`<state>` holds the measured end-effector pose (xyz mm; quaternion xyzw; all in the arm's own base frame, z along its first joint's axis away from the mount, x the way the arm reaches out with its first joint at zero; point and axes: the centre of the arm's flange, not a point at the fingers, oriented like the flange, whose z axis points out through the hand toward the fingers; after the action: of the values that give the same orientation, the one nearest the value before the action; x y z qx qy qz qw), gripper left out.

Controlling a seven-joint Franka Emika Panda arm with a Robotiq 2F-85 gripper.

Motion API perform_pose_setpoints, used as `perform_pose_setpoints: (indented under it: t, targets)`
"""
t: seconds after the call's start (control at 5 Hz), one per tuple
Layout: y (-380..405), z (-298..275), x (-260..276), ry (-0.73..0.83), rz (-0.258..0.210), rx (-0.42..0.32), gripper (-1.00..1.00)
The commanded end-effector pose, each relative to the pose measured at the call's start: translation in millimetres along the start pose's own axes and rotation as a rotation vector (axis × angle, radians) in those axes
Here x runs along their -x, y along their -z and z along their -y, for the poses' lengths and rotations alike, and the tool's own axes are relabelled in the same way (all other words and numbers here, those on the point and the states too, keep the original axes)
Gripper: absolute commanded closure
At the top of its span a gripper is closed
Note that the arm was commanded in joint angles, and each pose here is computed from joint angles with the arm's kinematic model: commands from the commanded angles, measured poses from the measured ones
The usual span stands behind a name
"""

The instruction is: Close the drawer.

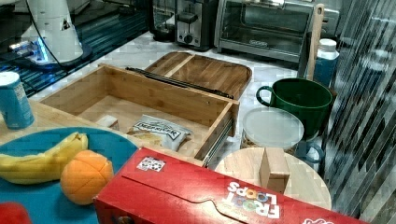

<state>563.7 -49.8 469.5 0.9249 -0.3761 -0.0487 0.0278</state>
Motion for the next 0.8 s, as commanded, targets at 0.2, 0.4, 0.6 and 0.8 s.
perform_pose_setpoints:
  t: [0.2, 0.4, 0.6, 0.8]
  targets:
    - [14, 74, 85, 0.430, 0.046, -0.117, -1.00]
    - [6, 98, 111, 0.521, 0.043, -0.097, -1.00]
    - [-7, 111, 126, 0.612, 0.040, -0.055, -1.00]
    - [-34, 106, 132, 0.666, 0.006, -0.015, 1.00]
